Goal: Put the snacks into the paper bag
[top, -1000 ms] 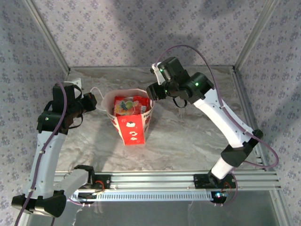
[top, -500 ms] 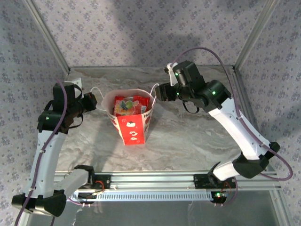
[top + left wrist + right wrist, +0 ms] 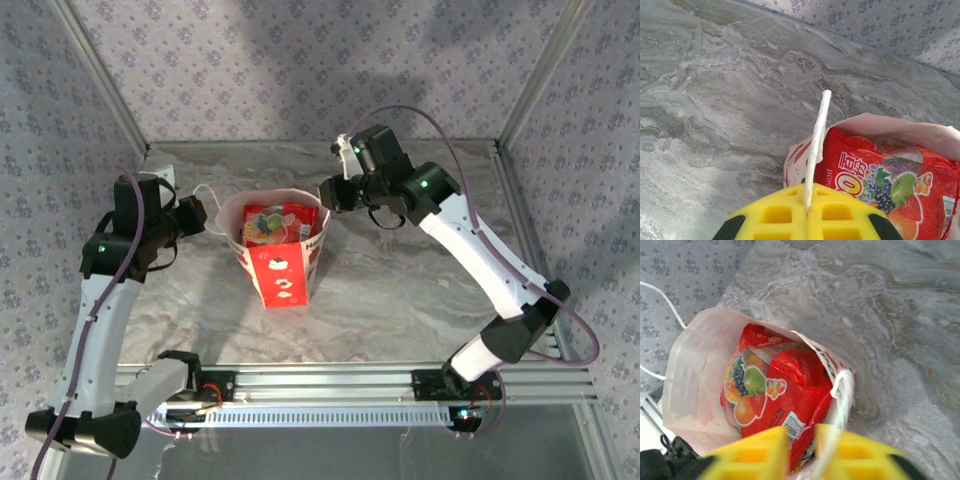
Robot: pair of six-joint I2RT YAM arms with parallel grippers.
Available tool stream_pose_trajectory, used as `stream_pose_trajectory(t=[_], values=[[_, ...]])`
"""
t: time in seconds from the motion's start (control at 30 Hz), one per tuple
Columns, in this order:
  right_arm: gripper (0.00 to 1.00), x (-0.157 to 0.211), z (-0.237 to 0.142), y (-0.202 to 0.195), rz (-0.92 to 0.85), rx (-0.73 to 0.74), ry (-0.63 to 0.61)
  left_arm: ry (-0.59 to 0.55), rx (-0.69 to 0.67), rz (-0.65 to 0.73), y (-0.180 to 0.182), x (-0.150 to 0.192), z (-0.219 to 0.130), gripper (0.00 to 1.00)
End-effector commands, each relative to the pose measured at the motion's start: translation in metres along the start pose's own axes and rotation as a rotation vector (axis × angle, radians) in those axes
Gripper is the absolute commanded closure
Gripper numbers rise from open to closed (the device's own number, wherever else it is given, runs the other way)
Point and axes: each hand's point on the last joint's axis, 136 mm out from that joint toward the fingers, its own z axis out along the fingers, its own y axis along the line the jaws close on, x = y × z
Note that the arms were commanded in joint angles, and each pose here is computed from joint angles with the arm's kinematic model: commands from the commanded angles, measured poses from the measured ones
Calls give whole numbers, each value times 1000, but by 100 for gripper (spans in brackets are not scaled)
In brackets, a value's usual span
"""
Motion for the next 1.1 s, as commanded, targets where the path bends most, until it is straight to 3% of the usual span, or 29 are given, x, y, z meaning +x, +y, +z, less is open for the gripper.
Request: stream_pose_trajectory(t=[0.0,0.03,0.17,0.4,0.6,0.73,1.07], values=[[96,-4,6,12,-13,-64,14,-22,58,-1,-15,-11,-7,96],[100,-5,6,12,-17,-62,13,-22,60,-1,-16,-12,-7,96],[100,-22,-5,17,-45,-61,-41,-27,74,7,-21,-16,-12,96],[100,-67,-56,35,-131,-84,-182,-16,162,55,-51,-32,-27,96],[100,-50,-40,24,-116,-63,-105,-24,187,111,-69,-38,-29,98],[100,-58,-48,10,-107,-15,-150,-70,199,125,-74,-46,-35,98],[100,-69,-64,-17,-69,39,-199,-35,228,146,-90,-47,-20,98]])
